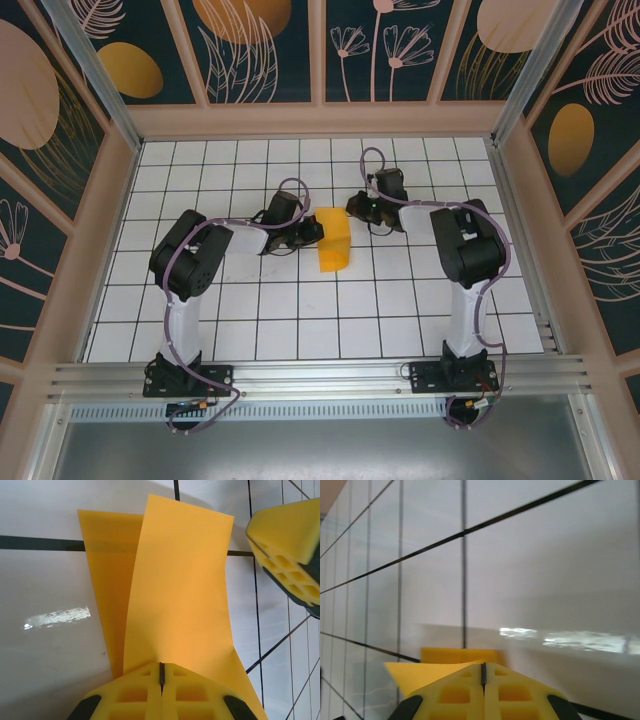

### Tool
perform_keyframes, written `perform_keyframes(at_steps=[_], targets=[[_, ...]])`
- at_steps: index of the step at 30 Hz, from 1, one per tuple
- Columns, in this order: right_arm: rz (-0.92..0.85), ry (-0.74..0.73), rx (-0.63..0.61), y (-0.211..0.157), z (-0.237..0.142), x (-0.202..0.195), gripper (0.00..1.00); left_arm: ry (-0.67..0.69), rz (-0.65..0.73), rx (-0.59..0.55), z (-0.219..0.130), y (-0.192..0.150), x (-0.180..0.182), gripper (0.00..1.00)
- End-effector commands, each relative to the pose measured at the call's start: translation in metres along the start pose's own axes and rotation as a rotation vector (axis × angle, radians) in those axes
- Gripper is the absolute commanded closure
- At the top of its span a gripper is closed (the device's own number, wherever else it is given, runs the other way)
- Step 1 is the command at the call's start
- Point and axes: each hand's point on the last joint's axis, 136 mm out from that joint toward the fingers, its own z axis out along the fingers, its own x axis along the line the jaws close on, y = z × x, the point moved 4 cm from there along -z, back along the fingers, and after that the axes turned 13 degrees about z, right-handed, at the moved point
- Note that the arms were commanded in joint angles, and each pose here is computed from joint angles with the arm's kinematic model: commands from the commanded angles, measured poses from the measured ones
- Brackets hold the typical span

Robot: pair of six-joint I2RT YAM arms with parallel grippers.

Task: Fold a paper plane with a square sheet of paper (pick it up from the middle)
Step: Fold the square sheet of paper in half at the center of the table.

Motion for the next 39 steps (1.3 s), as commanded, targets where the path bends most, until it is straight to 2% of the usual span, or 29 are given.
perform_keyframes(at_steps=[1,8,19,24,27,30,34,39], targets=[[-0.062,0.108,0.002,-0.005,-0.008,0.034,0.94,0.358,-0.123,0.276,0.007,-0.097,0.093,0.98],[-0.022,0.058,0.061,-0.009,0.016,0.016,0.94,0.357,-0.124,0.278,0.007,-0.098,0.093,0.98],[0.08,-0.111,-0.031,0.017,0.031,-0.027,0.94,0.36,-0.126,0.284,0.006,-0.101,0.095,0.98],[0.064,-0.101,-0.156,0.038,0.006,-0.005,0.94,0.359,-0.123,0.281,0.006,-0.101,0.094,0.98],[0.004,-0.051,-0.18,0.034,-0.014,0.019,0.94,0.36,-0.12,0.275,0.005,-0.099,0.093,0.98],[-0.01,0.002,-0.119,0.013,-0.029,0.027,0.94,0.362,-0.117,0.272,0.005,-0.098,0.094,0.98],[-0.007,0.076,0.076,-0.034,-0.034,0.027,0.94,0.358,-0.118,0.268,0.006,-0.097,0.093,0.98],[-0.015,0.024,0.203,-0.069,-0.034,0.013,0.94,0.357,-0.115,0.259,0.006,-0.094,0.091,0.98]])
